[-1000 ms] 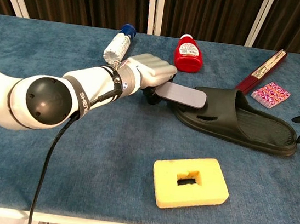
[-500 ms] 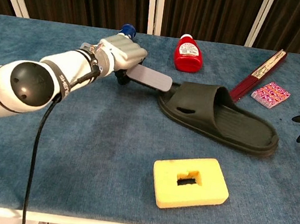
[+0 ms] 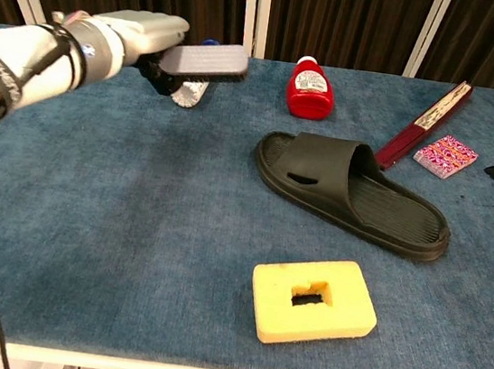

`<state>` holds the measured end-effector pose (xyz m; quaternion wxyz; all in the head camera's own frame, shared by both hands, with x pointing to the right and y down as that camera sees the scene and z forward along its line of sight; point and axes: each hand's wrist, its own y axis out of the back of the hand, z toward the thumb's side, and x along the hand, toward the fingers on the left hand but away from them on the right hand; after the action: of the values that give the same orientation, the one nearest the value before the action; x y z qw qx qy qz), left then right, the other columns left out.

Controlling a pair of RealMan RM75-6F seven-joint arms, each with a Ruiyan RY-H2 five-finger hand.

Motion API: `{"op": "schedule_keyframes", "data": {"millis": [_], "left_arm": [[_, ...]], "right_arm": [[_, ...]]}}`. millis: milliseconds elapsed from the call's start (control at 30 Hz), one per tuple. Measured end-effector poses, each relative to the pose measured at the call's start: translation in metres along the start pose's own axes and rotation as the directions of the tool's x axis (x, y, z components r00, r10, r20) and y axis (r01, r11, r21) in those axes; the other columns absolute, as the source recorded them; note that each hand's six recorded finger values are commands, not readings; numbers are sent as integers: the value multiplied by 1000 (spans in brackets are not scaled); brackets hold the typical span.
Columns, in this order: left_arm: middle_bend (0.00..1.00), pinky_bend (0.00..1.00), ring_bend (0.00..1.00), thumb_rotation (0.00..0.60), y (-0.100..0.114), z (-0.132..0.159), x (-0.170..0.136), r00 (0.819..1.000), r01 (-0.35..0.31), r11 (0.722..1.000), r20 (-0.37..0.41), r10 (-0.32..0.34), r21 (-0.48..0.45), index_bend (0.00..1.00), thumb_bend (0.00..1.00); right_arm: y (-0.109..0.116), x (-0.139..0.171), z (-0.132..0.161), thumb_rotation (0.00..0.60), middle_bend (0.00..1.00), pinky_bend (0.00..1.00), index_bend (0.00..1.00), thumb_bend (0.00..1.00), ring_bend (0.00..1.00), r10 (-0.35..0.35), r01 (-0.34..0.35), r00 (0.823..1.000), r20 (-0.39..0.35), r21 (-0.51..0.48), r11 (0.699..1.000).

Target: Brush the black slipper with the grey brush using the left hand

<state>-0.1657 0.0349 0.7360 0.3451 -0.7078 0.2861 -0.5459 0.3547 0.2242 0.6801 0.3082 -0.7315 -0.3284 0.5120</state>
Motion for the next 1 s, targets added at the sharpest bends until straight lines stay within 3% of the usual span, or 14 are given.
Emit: {"op": "schedule_keyframes", "data": {"millis": [167,300,400,667,1000], "left_arm": [[1000,1000,1000,600,-6,-44,-26,998,6,998,-64,-10,-59,1000,684],[1000,1000,1000,600,-27,-68,-48,994,44,996,-95,-51,-80,1000,684],[1000,1000,1000,600,-42,-84,-62,990,67,993,-118,-78,-93,1000,684],[1000,1000,1000,600,-67,-113,-78,982,87,991,-160,-102,-99,1000,684],[1000,1000,1000,600,-92,-118,-87,981,133,990,-138,-139,-50,1000,675]], "right_arm": [[15,-1,7,600,0,0,0,477,0,-131,129,990,-49,-32,991],[29,-2,13,600,0,0,0,477,0,-251,246,963,-101,-62,967],[34,-4,16,600,0,0,0,477,0,-292,284,950,-114,-77,956],[44,-5,21,600,0,0,0,473,0,-318,311,940,-121,-72,948],[46,-5,23,600,0,0,0,472,0,-321,314,940,-116,-68,947]]}}
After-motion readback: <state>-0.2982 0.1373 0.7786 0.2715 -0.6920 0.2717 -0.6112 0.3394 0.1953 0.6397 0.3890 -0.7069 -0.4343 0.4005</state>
